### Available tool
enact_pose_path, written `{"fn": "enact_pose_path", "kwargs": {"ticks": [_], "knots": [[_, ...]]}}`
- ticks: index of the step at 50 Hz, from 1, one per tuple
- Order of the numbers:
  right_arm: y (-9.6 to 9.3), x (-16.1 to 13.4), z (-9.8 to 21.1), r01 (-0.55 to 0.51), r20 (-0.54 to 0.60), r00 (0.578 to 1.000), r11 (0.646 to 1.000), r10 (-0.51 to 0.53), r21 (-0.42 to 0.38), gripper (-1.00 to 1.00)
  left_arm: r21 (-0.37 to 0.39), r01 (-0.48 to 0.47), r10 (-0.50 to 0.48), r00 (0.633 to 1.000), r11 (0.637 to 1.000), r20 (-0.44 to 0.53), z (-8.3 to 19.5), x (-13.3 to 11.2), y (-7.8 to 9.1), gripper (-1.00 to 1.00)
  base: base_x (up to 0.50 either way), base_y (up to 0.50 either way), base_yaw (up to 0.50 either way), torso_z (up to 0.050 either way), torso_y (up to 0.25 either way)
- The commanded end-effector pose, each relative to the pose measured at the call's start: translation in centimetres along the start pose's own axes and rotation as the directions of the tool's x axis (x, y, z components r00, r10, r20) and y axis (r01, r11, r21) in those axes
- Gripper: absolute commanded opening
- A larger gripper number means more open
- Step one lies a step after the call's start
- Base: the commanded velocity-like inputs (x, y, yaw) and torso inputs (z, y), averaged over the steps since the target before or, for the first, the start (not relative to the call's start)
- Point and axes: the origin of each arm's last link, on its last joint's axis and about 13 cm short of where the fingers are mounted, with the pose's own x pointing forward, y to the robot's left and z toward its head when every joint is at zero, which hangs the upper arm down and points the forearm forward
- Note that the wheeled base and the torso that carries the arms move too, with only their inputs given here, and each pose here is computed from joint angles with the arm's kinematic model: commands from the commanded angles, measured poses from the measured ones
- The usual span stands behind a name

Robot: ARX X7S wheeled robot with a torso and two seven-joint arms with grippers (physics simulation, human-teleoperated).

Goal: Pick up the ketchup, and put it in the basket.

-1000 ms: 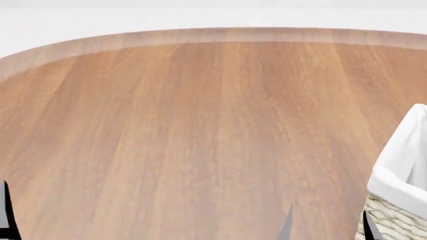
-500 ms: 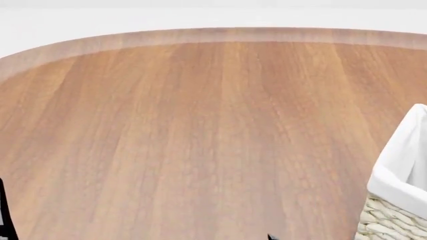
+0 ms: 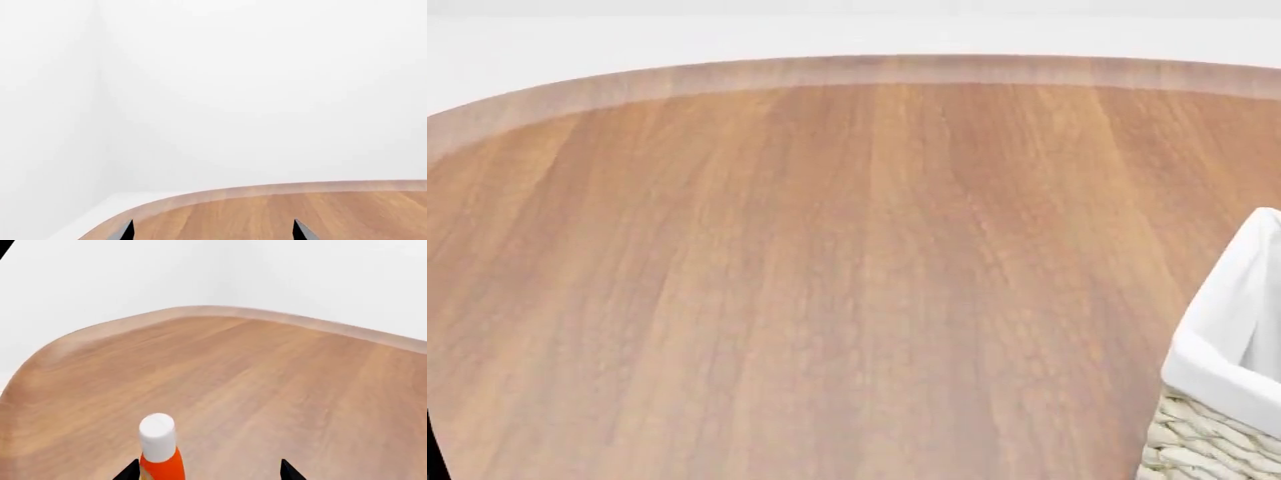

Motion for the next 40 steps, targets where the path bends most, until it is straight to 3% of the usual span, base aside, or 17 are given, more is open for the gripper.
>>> {"fn": "enact_pose_path", "kwargs": {"ticks": [1,21,40], "knots": [[-0.5,2.0,0.5,-0.056,-0.010,0.998,0.998,0.056,-0.008,1.00,-0.007,-0.038,0.037,0.999,0.999,-0.012,0.0,-0.2,0.3,1.00,0.00,0.00,0.00,0.000,0.000],[-1.2,4.3,2.5,-0.103,-0.036,0.994,0.994,0.101,-0.048,1.00,-0.010,-0.031,0.031,0.999,0.999,-0.010,0.1,-0.4,0.1,1.00,0.00,0.00,0.00,0.000,0.000],[-0.6,6.1,1.4,-0.166,-0.102,0.982,0.984,0.159,-0.061,1.00,-0.016,-0.039,0.039,0.999,0.999,-0.001,0.4,-0.3,0.3,1.00,0.00,0.00,0.00,0.000,0.000]]}}
